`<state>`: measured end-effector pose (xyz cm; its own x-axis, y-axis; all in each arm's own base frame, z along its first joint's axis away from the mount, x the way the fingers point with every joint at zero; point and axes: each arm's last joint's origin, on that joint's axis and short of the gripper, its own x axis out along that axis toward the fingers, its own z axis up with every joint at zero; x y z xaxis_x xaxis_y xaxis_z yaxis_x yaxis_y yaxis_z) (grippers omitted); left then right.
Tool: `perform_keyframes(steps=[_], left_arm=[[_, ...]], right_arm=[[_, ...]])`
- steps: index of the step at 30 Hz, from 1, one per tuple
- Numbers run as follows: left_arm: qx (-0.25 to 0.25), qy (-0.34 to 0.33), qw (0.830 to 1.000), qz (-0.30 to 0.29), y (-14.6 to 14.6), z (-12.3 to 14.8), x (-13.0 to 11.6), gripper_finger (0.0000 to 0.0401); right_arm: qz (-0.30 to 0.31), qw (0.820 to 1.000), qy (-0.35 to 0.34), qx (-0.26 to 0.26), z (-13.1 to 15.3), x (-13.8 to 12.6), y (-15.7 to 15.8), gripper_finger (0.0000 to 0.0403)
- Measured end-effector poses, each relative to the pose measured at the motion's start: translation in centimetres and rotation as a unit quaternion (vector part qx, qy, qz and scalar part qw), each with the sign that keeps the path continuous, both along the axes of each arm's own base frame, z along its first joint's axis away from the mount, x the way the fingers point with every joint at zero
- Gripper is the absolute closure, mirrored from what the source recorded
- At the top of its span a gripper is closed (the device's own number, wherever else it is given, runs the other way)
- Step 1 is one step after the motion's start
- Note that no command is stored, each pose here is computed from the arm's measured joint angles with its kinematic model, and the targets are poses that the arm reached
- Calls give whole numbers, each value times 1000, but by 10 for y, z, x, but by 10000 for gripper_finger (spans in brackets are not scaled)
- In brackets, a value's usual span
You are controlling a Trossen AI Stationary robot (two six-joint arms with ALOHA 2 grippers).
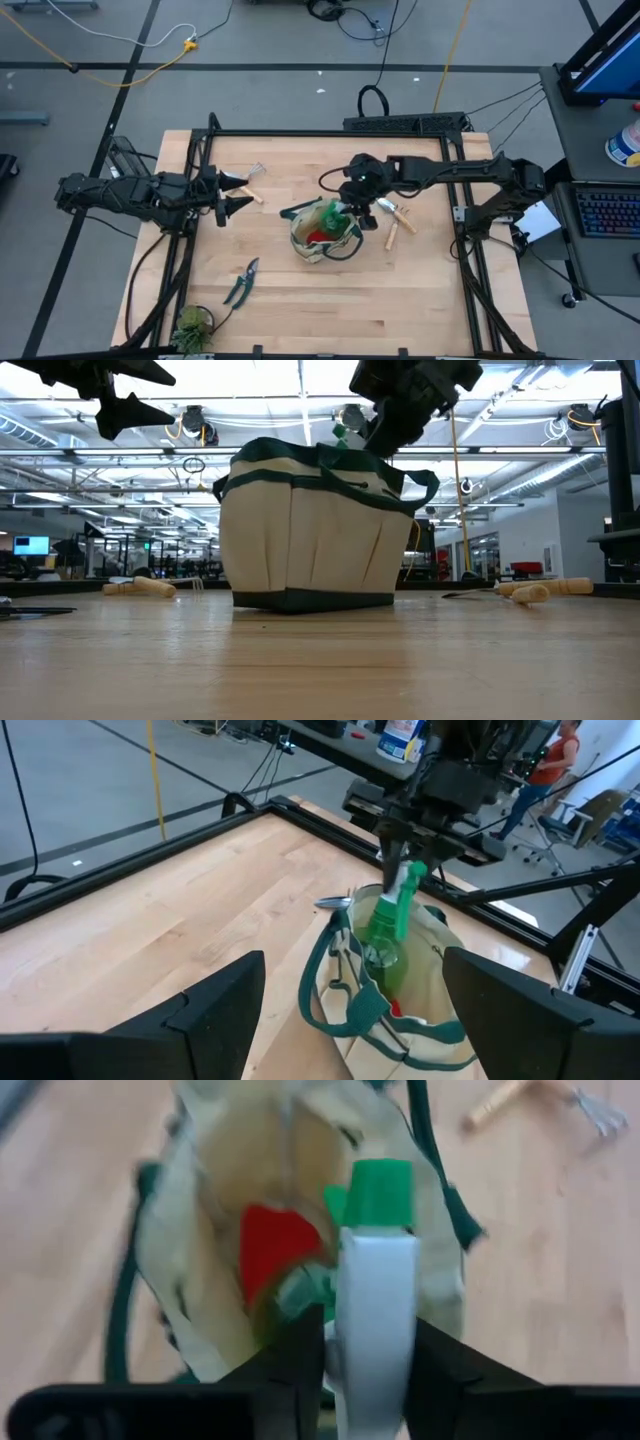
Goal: Pick & Place Garden tools in Gardening bag
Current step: Put the green spray bottle into the gardening bag
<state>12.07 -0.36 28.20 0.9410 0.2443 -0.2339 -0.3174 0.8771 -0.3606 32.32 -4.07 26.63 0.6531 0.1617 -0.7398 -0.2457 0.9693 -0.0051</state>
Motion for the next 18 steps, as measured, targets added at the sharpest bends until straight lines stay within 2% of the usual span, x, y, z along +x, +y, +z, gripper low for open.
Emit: perform_keyframes(steps=[7, 13, 18], left_arm=[[-1, 0, 1000, 0, 0, 0, 0, 91], [-1, 0, 1000, 0, 0, 0, 0, 91], [0, 0, 1000, 0, 0, 0, 0, 91]], right_arm=[[-9, 1000, 8, -14, -2, -1, 1, 244], [-17, 996, 14, -82, 2, -4, 10, 205], [-12, 995, 15, -99, 10, -12, 17, 189]])
